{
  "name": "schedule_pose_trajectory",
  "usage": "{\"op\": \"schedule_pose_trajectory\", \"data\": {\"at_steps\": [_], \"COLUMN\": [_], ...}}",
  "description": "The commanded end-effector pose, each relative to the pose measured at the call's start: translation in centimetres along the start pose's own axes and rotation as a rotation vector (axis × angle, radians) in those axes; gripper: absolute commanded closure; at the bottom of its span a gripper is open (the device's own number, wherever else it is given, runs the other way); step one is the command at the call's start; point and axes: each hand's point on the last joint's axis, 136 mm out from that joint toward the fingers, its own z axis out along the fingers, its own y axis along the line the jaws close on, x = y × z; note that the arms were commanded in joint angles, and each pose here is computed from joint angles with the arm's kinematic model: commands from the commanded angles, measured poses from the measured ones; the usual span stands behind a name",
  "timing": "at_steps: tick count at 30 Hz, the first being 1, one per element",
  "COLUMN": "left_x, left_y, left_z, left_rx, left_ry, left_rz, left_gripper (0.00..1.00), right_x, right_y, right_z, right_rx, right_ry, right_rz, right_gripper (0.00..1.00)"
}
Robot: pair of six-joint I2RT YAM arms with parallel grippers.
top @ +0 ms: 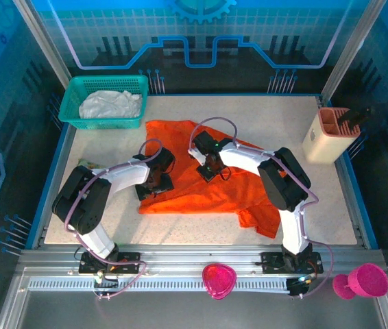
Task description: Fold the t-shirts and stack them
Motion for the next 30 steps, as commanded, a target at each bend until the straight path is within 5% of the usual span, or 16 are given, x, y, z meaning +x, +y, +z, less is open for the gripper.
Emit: {"op": "schedule_pose_trajectory", "data": {"at_steps": [1, 5, 13, 14, 15, 17, 19, 30], "left_x": [1.2, 1.4, 2.0, 2.0, 2.0, 2.1, 2.0, 0.3], "left_y": [0.1, 0.1, -0.5, -0.7, -0.9, -1.2, -1.3, -3.1], "left_z": [2.0, 2.1, 2.6, 2.7, 2.6, 2.5, 2.5, 0.6], "left_rx": [-0.018, -0.016, 0.001, 0.002, 0.003, 0.004, -0.001, 0.034], "left_ry": [0.051, 0.055, 0.072, 0.073, 0.071, 0.069, 0.062, 0.007], "left_rz": [-0.003, -0.004, 0.011, 0.015, 0.022, 0.034, 0.043, 0.102], "left_gripper": [0.16, 0.16, 0.12, 0.1, 0.09, 0.06, 0.03, 0.01], "right_x": [-2.1, -4.3, -5.7, -5.1, -4.8, -5.1, -5.9, -2.6], "right_y": [-2.1, -9.2, -33.1, -35.1, -36.5, -37.5, -37.1, -30.5], "right_z": [-3.1, -5.6, -9.9, -10.2, -10.5, -10.7, -10.8, -12.3], "right_rx": [0.071, 0.209, 0.828, 0.916, 0.968, 0.969, 0.925, 0.723], "right_ry": [-0.053, -0.099, -0.208, -0.206, -0.211, -0.244, -0.283, -0.325], "right_rz": [-0.005, 0.068, 0.511, 0.572, 0.615, 0.658, 0.664, 0.697], "right_gripper": [1.0, 1.0, 1.0, 0.95, 0.76, 0.35, 0.2, 0.19]}}
